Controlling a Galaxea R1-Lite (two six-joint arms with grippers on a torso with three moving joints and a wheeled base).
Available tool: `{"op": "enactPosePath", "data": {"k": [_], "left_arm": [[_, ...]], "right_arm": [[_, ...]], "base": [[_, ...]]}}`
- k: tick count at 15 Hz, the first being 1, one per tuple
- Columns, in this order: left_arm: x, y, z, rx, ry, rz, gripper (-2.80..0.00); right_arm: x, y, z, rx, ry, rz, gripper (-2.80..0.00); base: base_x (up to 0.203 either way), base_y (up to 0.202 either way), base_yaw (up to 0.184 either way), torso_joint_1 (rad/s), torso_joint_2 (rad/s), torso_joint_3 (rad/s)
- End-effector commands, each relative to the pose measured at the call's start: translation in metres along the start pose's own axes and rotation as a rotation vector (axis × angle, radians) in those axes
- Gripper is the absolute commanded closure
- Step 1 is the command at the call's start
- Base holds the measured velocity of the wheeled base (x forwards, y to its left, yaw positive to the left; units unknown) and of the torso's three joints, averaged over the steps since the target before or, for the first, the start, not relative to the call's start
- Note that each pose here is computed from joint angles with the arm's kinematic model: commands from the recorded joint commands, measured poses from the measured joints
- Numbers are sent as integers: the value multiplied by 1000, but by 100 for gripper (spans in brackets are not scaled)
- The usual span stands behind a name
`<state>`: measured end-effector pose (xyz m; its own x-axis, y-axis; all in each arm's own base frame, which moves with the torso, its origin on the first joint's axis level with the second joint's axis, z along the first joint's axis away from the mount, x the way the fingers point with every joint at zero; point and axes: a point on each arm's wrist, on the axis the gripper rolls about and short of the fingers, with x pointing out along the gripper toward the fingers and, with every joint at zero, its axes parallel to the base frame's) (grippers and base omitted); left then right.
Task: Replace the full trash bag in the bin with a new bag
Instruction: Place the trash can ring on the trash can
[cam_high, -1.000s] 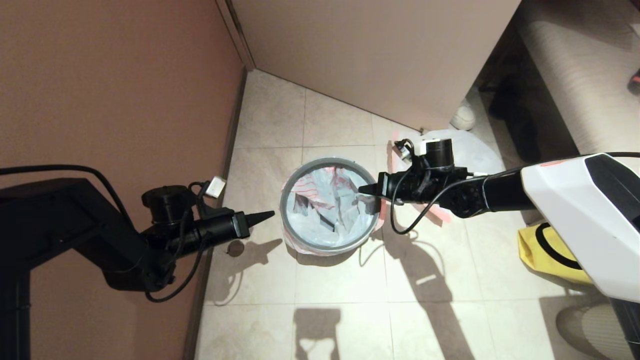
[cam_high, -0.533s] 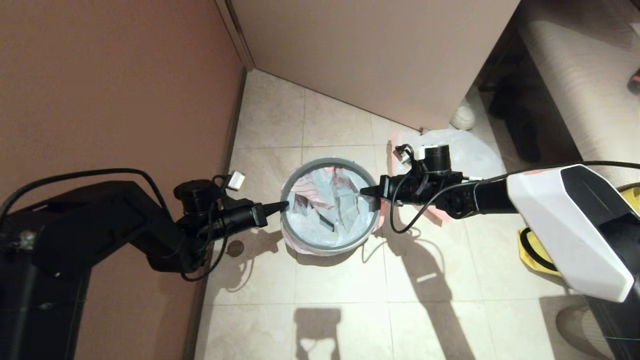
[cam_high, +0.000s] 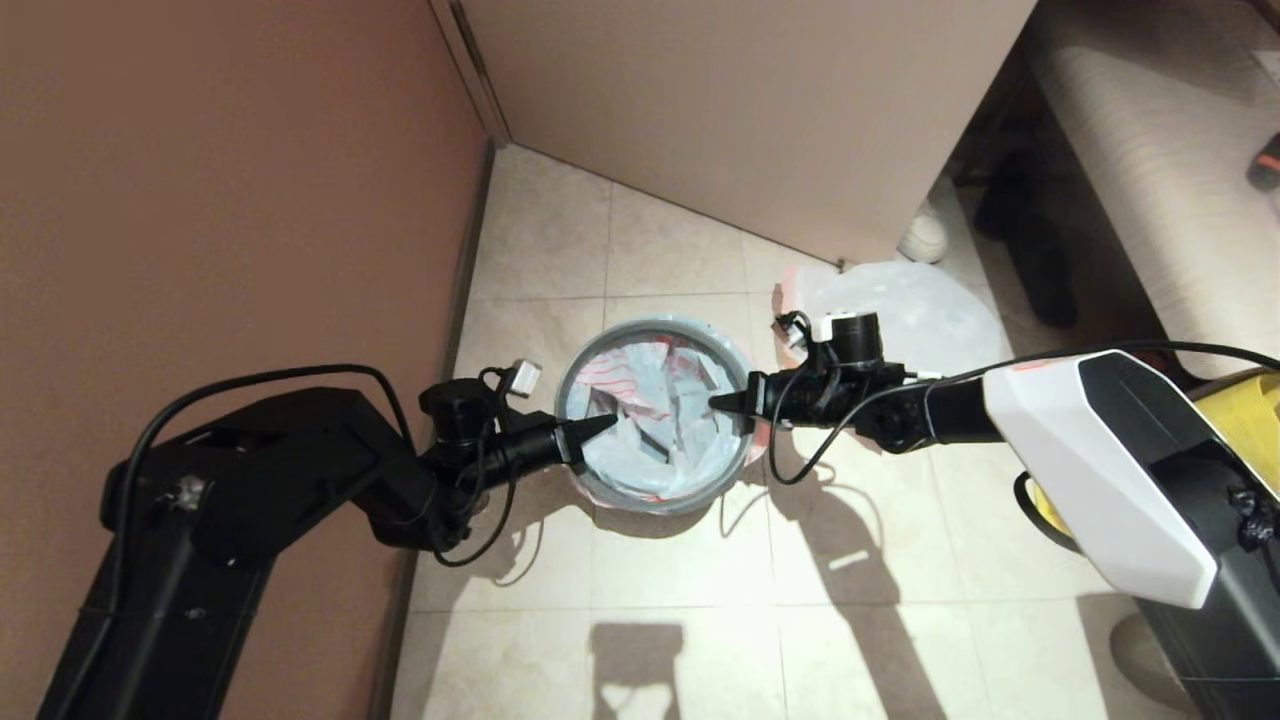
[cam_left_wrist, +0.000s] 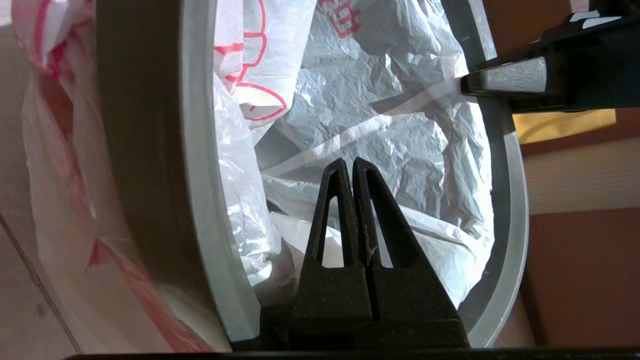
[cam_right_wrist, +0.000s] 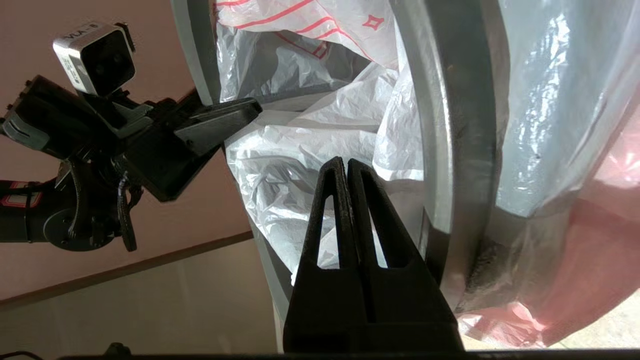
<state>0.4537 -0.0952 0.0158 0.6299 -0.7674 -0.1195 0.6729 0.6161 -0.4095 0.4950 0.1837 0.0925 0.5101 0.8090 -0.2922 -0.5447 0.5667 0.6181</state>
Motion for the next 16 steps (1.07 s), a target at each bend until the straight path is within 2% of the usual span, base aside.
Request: {"op": "enactPosePath", "data": {"k": [1, 4, 8, 10, 12, 14, 15, 16], "left_arm": [[2, 7, -13, -20, 20, 10, 0], [-2, 3, 0, 1, -8, 7, 0], [-25, -27, 23, 34, -43, -8, 0], [-36, -46, 41, 70, -81, -26, 0], [-49, -72, 72, 124, -147, -42, 0], [-68, -107, 102, 181, -219, -59, 0], [-75, -119, 110, 195, -238, -65, 0], [-78, -125, 108, 189, -233, -64, 0]], "right_arm": [[2, -6, -2, 8, 1, -8, 0], [-7, 4, 10, -8, -22, -1, 0], [-21, 26, 21, -13, -26, 7, 0], [-22, 40, 19, -20, -27, -2, 0], [-18, 52, 20, -27, -71, -97, 0], [-26, 78, 27, -58, -88, -107, 0], [-30, 96, 29, -95, -94, -138, 0], [-32, 109, 27, -144, -99, -222, 0]], "base": [[0, 0, 0, 0, 0, 0], [0, 0, 0, 0, 0, 0], [0, 0, 0, 0, 0, 0], [0, 0, 0, 0, 0, 0], [0, 0, 0, 0, 20, 0], [0, 0, 0, 0, 0, 0], [0, 0, 0, 0, 0, 0], [0, 0, 0, 0, 0, 0]]}}
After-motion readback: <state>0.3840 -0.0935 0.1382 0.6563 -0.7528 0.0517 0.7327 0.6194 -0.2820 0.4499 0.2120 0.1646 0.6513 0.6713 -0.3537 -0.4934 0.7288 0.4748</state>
